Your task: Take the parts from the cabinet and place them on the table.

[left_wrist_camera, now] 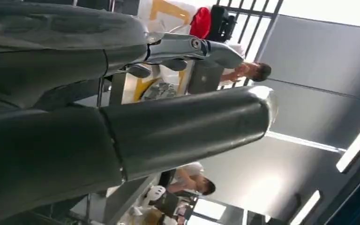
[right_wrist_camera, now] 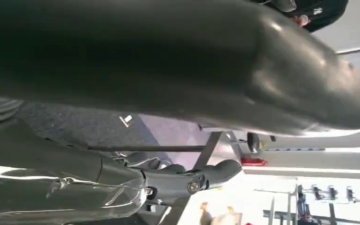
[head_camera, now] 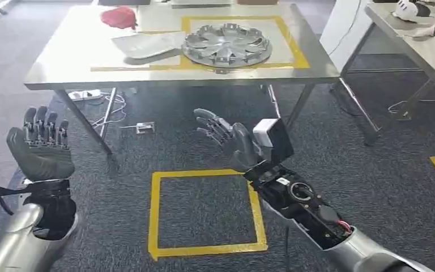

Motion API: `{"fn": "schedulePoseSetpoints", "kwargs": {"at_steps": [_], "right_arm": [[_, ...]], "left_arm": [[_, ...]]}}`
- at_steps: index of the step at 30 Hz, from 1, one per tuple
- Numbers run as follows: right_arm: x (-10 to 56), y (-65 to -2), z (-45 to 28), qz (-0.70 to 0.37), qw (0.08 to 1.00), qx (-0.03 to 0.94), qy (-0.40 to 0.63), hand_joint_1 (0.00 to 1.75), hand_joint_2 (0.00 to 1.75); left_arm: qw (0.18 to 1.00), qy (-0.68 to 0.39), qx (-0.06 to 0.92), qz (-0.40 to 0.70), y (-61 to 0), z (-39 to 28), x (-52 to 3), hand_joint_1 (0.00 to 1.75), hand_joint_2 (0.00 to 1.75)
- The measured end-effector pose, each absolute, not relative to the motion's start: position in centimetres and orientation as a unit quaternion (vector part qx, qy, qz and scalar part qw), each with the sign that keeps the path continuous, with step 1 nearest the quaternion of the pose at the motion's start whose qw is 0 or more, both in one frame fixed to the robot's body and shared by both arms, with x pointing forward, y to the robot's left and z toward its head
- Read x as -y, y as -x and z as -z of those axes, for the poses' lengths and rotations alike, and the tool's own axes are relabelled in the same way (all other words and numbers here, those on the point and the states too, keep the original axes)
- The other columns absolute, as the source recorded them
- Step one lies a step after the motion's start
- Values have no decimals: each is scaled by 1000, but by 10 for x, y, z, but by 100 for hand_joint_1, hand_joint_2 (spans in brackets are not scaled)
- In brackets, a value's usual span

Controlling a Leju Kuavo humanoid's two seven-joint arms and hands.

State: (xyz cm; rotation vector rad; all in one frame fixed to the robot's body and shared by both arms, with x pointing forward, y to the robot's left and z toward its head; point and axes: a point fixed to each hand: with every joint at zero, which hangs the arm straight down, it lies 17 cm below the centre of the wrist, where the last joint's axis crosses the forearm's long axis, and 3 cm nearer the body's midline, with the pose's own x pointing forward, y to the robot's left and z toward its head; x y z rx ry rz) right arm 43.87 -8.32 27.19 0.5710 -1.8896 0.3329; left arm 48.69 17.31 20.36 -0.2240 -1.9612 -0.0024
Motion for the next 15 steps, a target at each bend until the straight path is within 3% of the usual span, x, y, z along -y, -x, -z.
{"fn": "schedulePoseSetpoints", "kwargs": {"at_steps": [15], "right_arm": [[83, -440, -268, -139, 544, 792, -240, 0, 0]], "left_arm": [[550, 96, 829, 0, -486, -204, -172, 0, 0]]}}
